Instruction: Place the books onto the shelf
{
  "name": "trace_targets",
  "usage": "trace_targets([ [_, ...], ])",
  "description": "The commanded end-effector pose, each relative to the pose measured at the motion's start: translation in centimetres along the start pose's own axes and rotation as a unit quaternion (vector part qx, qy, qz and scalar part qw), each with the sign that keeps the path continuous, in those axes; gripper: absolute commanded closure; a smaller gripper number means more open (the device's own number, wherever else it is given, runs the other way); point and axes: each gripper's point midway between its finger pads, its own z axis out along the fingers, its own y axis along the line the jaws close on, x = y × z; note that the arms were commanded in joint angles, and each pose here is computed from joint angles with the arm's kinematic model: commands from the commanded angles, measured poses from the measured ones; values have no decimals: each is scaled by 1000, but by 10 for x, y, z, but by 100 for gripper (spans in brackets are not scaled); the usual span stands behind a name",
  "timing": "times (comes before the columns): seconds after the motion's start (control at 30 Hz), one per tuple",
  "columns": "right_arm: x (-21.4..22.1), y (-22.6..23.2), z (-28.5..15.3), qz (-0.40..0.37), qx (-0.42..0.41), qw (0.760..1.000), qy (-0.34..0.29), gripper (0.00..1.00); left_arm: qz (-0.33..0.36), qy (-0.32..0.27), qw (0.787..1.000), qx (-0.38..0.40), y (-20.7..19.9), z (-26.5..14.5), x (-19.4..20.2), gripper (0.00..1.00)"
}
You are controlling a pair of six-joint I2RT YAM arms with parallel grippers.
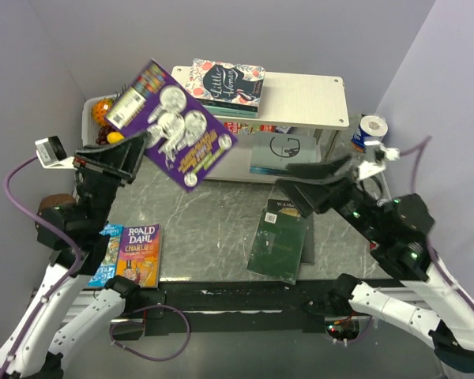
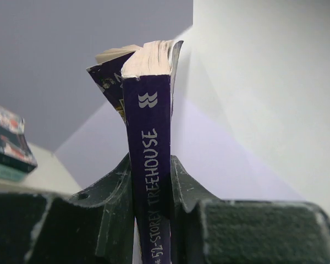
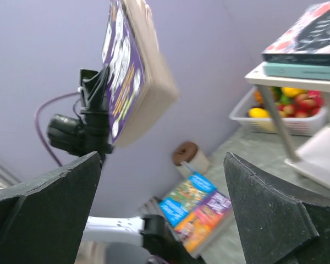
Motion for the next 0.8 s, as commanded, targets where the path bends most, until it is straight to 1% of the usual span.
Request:
trace_targets([
  [0.0, 1, 30, 36, 89, -87, 992, -16, 0, -26, -143, 986, 86, -35, 17, -55, 98],
  [0.03, 9, 27, 47, 99, -86, 991, -4, 0, -23, -144, 985, 88, -34, 24, -55, 98],
  [0.1, 4, 41, 56, 106, -109, 988, 9, 0, -17, -143, 984, 103, -39, 29, -56, 98],
  [0.13, 11, 39, 68, 105, -104, 989, 24, 0, -17, -142, 984, 102, -39, 34, -55, 98],
  [0.2, 4, 47, 77, 102, -115, 988, 28, 0, -18, -137, 985, 104, -40, 38, -54, 98],
  [0.27, 10, 44, 89, 100, -112, 988, 34, 0, -19, -132, 986, 102, -37, 41, -52, 98],
  [0.3, 5, 46, 93, 97, -114, 988, 31, 1, -22, -131, 986, 102, -35, 41, -51, 98],
  [0.37, 19, 34, 107, 94, -91, 990, 53, 0, -21, -129, 986, 104, -31, 41, -48, 98],
  [0.4, 15, 36, 112, 92, -90, 990, 53, 1, -20, -127, 986, 106, -31, 41, -46, 98],
  [0.43, 22, 28, 120, 93, -78, 991, 60, 0, -22, -125, 986, 106, -28, 42, -44, 98],
  [0.57, 25, 17, 129, 106, -79, 990, 51, 1, -25, -116, 987, 105, -25, 43, -40, 98],
  [0.63, 29, 10, 135, 116, -73, 989, 57, 0, -28, -112, 988, 105, -26, 43, -39, 98],
  [0.77, 23, 9, 145, 118, -85, 988, 53, 0, -36, -102, 989, 102, -23, 44, -34, 98],
])
